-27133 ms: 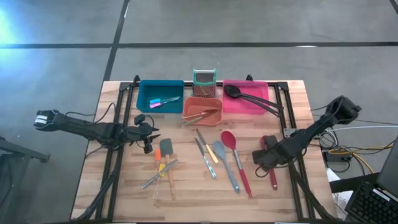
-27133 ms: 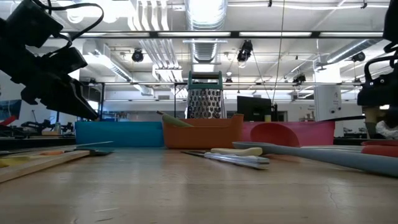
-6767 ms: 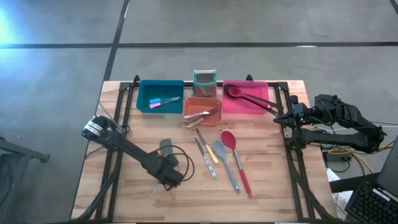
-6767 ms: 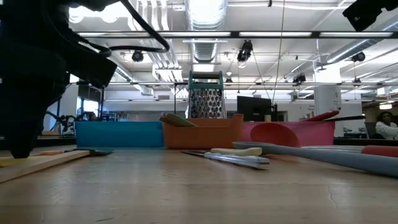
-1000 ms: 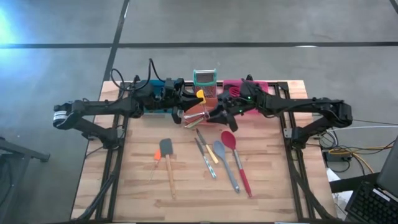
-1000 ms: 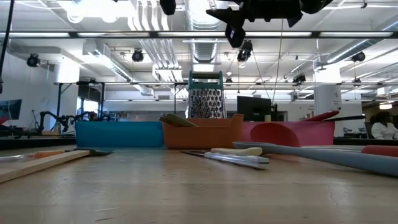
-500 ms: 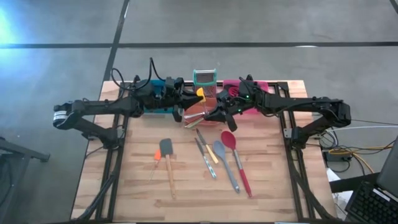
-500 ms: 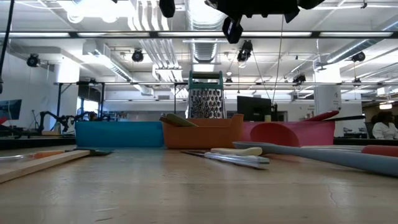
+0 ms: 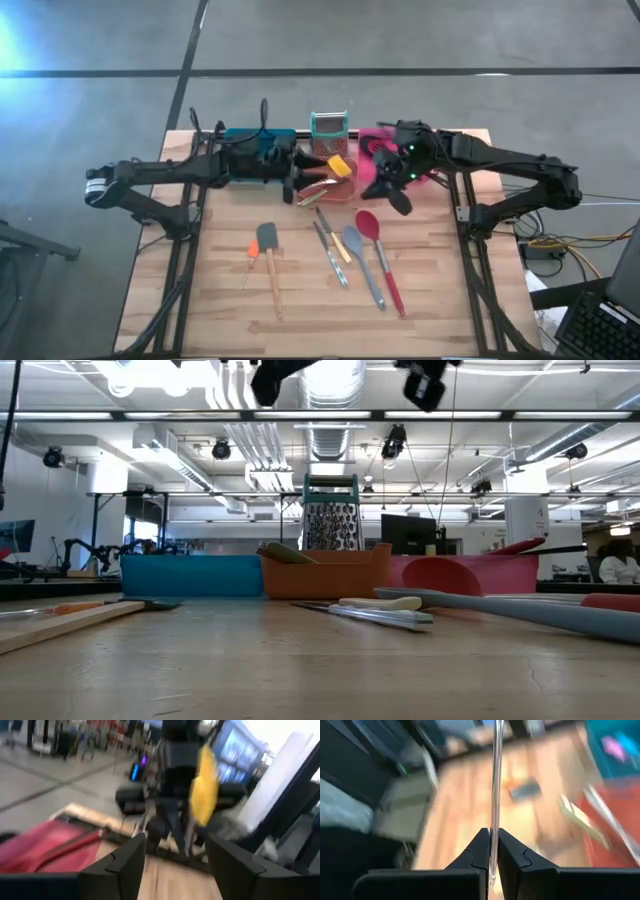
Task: Pick & Place Kitchen Items
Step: Put the yellow spatula into the blue bin
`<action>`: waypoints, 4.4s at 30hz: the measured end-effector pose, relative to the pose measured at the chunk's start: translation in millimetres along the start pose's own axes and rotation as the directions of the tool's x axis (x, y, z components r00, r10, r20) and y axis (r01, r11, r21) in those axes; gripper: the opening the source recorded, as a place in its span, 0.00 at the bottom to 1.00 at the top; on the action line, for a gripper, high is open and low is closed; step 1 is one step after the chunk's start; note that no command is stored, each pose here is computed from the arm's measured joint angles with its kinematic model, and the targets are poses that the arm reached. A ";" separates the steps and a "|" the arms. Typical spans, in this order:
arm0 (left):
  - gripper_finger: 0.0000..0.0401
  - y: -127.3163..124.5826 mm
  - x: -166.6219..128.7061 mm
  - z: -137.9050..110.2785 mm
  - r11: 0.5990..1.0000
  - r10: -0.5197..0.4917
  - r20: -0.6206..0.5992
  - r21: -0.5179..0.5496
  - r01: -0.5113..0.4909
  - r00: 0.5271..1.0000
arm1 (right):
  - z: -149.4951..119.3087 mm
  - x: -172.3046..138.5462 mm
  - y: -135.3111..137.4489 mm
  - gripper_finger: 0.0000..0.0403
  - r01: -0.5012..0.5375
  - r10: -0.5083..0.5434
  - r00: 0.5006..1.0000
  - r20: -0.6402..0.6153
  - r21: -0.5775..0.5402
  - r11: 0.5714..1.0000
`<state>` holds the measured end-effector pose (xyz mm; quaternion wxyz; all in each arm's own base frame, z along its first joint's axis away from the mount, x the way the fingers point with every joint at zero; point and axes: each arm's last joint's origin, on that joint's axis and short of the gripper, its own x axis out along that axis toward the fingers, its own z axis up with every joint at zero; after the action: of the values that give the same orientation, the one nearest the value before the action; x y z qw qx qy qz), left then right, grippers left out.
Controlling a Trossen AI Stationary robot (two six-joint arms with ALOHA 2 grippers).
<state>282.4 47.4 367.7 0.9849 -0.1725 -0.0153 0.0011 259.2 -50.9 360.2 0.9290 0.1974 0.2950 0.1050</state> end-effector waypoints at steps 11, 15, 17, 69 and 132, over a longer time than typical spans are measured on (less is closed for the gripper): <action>0.54 -4.3 -5.8 12.7 0.980 0.165 -0.345 0.166 -0.114 0.924 | -29.4 -12.0 -2.8 0.03 0.286 -0.253 0.903 -0.347 0.046 0.957; 0.54 -5.2 2.1 22.9 0.963 0.219 -0.391 0.234 -0.134 0.894 | -30.4 -2.4 -4.7 0.03 0.276 -0.247 0.893 -0.375 0.025 0.961; 0.54 -5.3 9.1 27.2 0.957 0.233 -0.416 0.259 -0.131 0.879 | -30.9 2.3 -6.3 0.03 0.273 -0.244 0.888 -0.389 0.019 0.962; 0.07 9.9 93.6 13.7 0.970 0.126 -0.574 0.241 0.019 0.809 | -24.9 15.8 -10.9 0.03 0.254 -0.244 0.906 -0.345 -0.016 0.967; 0.07 202.7 -121.5 -81.1 0.649 0.586 -0.632 -0.009 -0.760 0.508 | -29.9 12.7 -10.3 0.15 0.295 -0.243 0.897 -0.369 0.091 0.951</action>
<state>164.1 209.6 218.9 0.8226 -0.2962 0.3526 0.3336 252.5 -47.1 326.9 0.8496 0.1994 0.4881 -0.0124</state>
